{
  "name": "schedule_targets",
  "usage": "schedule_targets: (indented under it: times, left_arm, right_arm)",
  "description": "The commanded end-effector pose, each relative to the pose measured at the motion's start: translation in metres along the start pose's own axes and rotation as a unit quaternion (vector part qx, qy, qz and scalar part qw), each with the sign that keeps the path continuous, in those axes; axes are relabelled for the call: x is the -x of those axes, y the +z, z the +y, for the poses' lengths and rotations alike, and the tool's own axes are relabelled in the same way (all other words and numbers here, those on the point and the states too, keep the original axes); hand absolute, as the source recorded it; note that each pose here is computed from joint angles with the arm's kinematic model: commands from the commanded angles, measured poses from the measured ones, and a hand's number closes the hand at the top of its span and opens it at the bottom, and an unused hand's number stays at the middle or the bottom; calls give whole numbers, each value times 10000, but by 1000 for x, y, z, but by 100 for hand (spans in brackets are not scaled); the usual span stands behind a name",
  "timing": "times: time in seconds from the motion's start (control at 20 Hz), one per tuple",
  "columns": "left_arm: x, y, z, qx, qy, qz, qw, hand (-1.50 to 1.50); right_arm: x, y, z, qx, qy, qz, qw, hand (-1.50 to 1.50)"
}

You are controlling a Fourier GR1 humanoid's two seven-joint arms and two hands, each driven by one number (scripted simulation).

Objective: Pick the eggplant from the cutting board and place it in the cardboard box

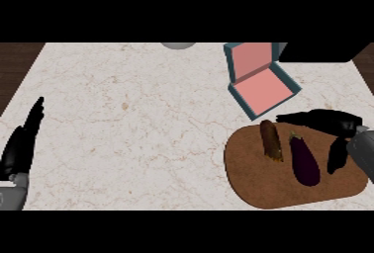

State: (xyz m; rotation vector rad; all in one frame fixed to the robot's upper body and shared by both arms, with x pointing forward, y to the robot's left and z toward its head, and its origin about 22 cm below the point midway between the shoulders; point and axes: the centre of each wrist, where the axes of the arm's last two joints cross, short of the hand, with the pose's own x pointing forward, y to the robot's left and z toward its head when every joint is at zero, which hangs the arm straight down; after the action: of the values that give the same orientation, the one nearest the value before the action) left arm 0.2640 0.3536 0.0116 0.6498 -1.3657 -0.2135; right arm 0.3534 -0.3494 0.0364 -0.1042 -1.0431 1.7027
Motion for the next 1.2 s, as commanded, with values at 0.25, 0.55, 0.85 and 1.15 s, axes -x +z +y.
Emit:
schedule_targets:
  times: [0.25, 0.55, 0.85, 1.15]
  left_arm:
    - [5, -2, 0, 24, -8, 58, 10000, 0]
    - [3, -2, 6, 24, 7, -7, 10000, 0]
    - [-2, 10, 0, 56, 43, -78, 9999, 0]
    - [1, -21, 11, -49, 16, -93, 9999, 0]
  right_arm:
    - [-28, 3, 0, -241, -266, -620, 9974, -150]
    - [-32, -7, 27, -643, 191, -4, 9977, -150]
    - [-19, -20, 36, -731, 75, 282, 9969, -150]
    - [-43, -43, 35, 516, 538, 58, 9972, 150]
